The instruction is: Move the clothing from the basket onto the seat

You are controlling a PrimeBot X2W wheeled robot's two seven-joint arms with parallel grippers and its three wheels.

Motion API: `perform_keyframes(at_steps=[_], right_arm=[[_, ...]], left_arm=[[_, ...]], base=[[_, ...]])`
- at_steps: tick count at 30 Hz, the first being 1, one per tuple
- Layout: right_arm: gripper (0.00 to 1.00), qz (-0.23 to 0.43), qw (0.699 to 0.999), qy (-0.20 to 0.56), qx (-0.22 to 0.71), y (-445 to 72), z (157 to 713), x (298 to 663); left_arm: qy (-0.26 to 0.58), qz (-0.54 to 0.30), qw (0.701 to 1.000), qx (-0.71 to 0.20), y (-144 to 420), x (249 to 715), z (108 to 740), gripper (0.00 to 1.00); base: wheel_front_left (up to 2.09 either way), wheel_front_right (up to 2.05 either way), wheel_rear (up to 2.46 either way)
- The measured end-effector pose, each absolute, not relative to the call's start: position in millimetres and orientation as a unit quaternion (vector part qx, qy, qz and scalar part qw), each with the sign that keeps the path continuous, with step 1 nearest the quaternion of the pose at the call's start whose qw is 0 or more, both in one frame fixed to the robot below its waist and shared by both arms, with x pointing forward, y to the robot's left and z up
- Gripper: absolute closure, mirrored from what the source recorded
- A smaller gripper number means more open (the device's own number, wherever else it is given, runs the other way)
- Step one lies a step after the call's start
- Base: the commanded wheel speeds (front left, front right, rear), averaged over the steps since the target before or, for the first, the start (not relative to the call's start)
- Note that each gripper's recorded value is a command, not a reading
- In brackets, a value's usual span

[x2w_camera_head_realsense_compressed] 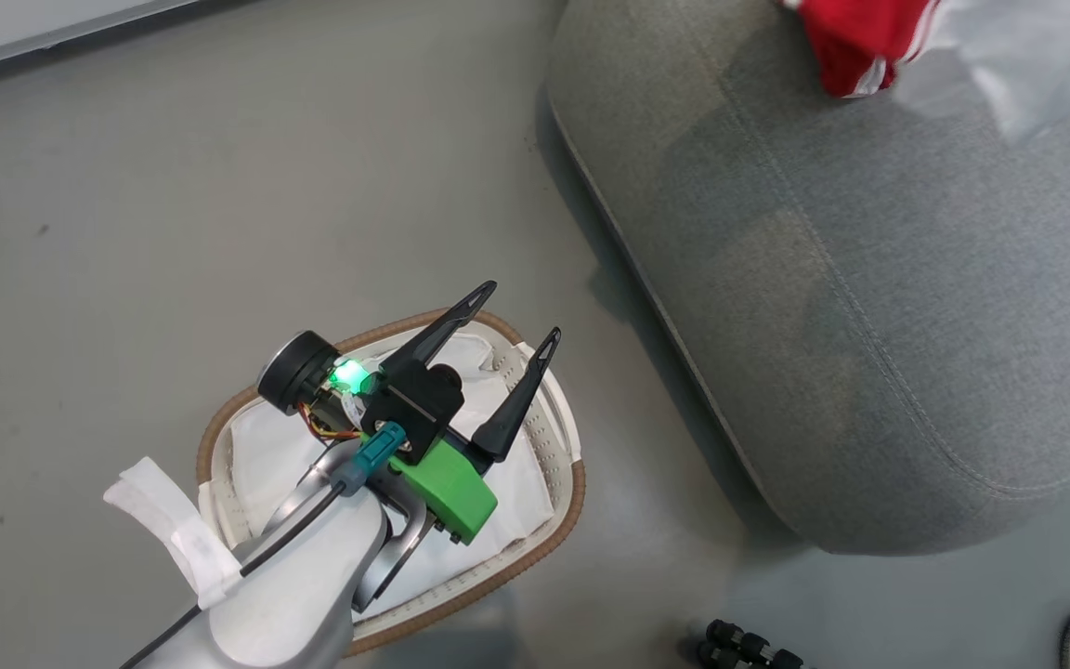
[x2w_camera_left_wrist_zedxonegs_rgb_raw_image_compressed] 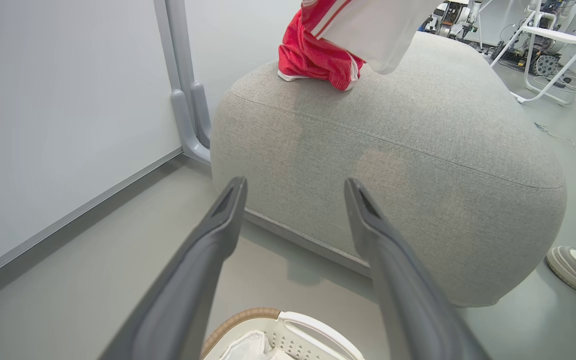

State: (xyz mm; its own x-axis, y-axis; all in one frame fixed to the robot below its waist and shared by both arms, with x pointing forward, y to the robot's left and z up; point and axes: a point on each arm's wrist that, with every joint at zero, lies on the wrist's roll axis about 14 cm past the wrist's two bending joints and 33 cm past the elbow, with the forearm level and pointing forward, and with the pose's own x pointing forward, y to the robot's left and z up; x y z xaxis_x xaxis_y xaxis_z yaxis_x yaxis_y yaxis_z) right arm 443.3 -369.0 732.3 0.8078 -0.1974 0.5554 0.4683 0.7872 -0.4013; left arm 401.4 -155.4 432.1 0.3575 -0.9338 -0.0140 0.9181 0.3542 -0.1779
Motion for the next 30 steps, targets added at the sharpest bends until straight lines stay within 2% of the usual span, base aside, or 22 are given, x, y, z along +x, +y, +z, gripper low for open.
perform_keyframes(at_steps=[6,12,17,20,25,30], right_arm=[[1.00,-0.226,0.878,-0.249,-0.341,-420.0,781.6,459.1],[1.00,-0.261,0.878,-0.194,-0.352,-466.6,771.5,477.8],[1.00,-0.272,0.895,-0.124,-0.331,-491.6,712.7,498.5],[1.00,-0.272,0.909,-0.073,-0.307,-498.1,658.0,510.6],[1.00,-0.249,0.930,-0.002,-0.271,-482.4,571.3,527.7],[1.00,-0.225,0.941,0.062,-0.246,-462.6,500.7,523.7]], left_arm=[[0.056,-0.543,0.835,-0.069,-138.2,412.6,428.7,0.00],[0.060,-0.525,0.847,-0.067,-121.5,423.8,420.7,0.00],[0.068,-0.517,0.851,-0.064,-112.1,431.2,408.3,0.00],[0.080,-0.507,0.856,-0.067,-105.3,435.3,396.6,0.00],[0.101,-0.492,0.862,-0.071,-94.4,439.1,376.1,0.00],[0.117,-0.487,0.863,-0.070,-88.0,437.6,362.6,0.00]], base=[[0.00,0.00,0.00],[0.00,0.00,0.00],[0.00,0.00,0.00],[0.00,0.00,0.00],[0.00,0.00,0.00],[0.00,0.00,0.00]])
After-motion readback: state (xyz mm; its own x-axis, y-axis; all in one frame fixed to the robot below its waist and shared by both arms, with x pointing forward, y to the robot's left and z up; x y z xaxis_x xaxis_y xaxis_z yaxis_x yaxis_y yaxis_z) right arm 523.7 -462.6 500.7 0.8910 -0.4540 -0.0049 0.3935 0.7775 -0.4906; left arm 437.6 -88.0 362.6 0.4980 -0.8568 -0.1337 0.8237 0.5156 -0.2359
